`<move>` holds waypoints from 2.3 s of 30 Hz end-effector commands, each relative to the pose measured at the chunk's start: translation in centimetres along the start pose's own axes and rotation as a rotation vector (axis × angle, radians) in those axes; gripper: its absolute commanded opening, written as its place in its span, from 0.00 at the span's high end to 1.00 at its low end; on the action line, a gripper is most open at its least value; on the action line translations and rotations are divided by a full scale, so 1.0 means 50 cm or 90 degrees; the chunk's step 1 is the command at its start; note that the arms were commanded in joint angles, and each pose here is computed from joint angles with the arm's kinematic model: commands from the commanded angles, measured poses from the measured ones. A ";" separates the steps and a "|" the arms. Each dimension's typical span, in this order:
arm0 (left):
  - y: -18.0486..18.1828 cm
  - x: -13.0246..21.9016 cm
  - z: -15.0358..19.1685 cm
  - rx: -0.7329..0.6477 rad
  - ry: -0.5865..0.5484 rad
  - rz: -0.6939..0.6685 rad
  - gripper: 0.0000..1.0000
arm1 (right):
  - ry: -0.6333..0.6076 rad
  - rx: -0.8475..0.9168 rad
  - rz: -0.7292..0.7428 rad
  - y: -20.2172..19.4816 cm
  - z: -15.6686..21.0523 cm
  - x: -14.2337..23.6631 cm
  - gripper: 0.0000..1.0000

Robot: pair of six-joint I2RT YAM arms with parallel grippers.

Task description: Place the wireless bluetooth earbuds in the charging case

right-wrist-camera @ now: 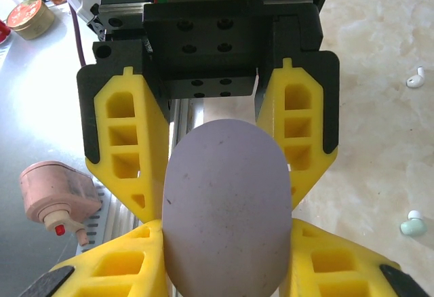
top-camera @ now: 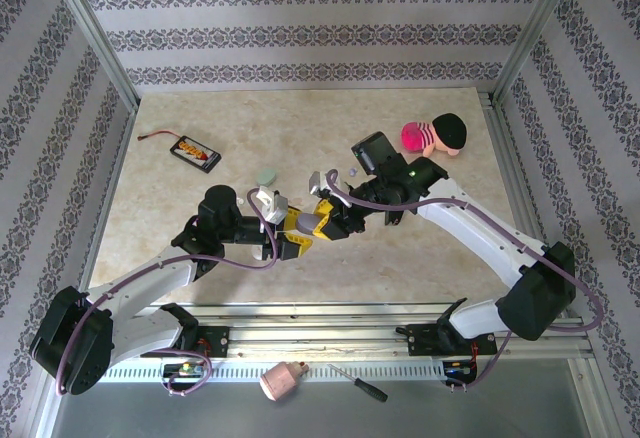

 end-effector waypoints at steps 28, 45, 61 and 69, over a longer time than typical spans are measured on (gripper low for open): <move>-0.018 -0.006 -0.015 -0.005 -0.016 0.030 0.57 | 0.007 -0.014 -0.010 -0.008 0.006 -0.011 0.81; -0.020 -0.008 -0.014 -0.026 -0.013 0.037 0.78 | 0.010 -0.011 -0.004 -0.010 0.005 -0.010 0.78; -0.018 -0.007 0.001 -0.051 -0.005 0.034 0.82 | -0.018 -0.037 0.074 -0.034 0.004 0.022 0.39; -0.016 -0.006 0.008 -0.062 -0.007 0.029 0.83 | -0.033 -0.053 0.118 -0.043 0.009 0.042 0.33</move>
Point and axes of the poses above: each hand's point on the last joint's axis, 136 mm out from that joint toward the fingers, its own x axis back along the fingers, its own y axis along the line the jaws close on, z = x × y, the point moved 9 cm from there along x, back along the fingers, and after that the axes turned 8 degrees about x, right-handed, at the moved point
